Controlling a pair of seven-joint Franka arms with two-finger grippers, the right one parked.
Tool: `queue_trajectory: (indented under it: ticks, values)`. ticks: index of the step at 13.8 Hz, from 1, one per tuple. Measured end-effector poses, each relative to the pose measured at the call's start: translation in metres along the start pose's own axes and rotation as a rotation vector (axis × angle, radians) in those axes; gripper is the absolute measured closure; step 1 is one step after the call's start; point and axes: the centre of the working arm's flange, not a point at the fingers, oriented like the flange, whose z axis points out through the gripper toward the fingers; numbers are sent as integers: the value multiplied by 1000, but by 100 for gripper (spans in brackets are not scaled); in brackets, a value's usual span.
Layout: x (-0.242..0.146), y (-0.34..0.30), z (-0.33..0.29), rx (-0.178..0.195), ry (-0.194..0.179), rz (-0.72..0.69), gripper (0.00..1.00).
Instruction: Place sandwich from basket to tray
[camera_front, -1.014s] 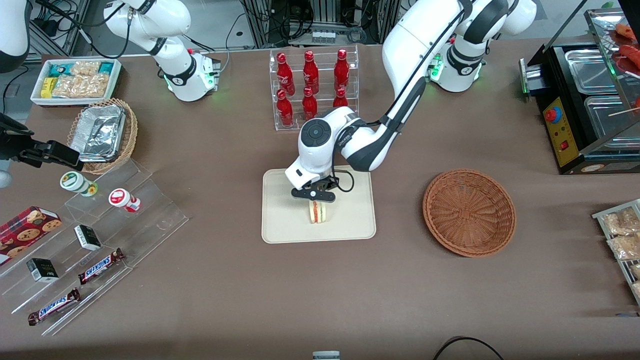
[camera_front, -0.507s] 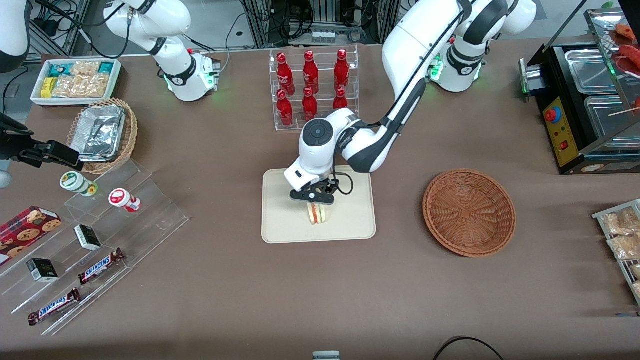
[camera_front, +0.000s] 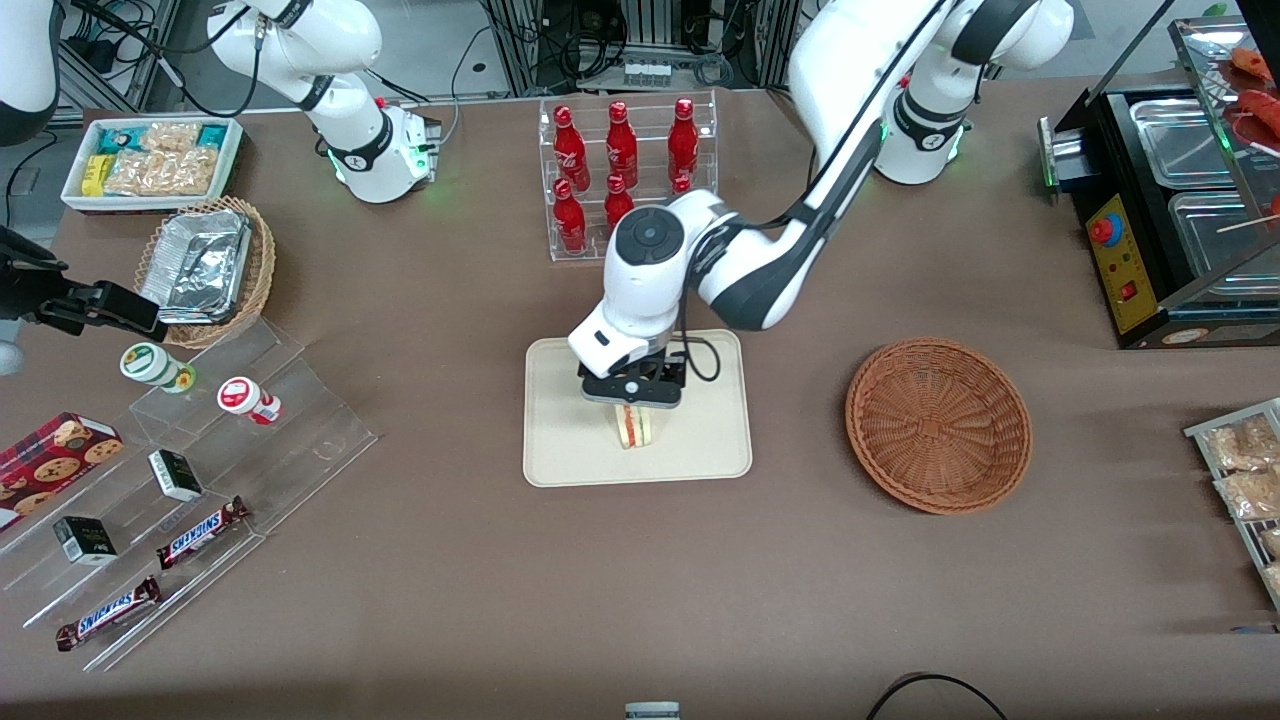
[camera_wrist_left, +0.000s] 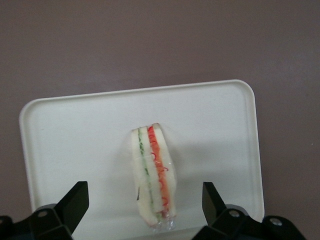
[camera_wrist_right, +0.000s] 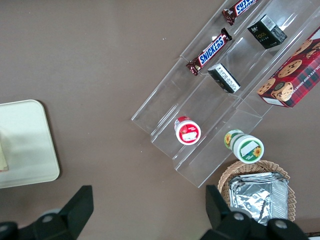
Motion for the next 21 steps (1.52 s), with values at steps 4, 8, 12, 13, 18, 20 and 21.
queue_trajectory:
  ticks: [4, 8, 12, 13, 18, 20, 21]
  values:
    - [41, -77, -105, 49, 6, -149, 0]
    - [52, -166, -177, 98, -3, -216, 0]
    - [56, -247, -211, 150, -56, -174, 0]
    - [60, -268, -218, 157, -66, -155, 0]
    - [66, -363, -246, 140, -122, -73, 0]
    - [61, -386, -256, 131, -133, -48, 0]
    - [56, -393, -259, 130, -137, -37, 0]
